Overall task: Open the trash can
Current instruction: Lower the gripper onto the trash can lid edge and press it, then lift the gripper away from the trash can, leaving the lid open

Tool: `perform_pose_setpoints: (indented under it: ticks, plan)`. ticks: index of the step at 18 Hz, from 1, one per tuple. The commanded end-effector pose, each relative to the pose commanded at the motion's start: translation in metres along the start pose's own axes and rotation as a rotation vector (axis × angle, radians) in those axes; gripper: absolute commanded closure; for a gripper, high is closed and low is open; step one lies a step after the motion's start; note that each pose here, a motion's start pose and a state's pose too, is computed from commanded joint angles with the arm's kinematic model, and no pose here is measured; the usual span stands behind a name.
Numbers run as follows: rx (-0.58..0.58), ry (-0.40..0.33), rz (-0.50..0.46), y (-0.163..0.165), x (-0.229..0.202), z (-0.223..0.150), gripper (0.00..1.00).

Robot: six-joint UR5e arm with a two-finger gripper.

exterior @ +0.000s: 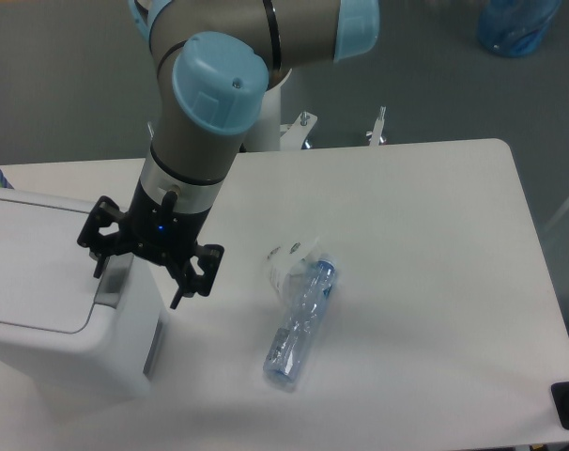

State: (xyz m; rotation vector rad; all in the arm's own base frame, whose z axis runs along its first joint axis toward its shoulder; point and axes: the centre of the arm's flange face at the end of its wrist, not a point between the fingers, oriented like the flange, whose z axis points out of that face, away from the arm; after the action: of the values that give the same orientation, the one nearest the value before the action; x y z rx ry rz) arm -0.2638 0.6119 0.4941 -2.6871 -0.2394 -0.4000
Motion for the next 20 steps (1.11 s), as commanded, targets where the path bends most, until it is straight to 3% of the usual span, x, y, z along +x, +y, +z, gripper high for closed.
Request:
perform_pose_setpoints:
  ticks: [20]
  plan:
    - [0.026, -0.02, 0.015, -0.0003, -0.0063, 0.0075, 0.0]
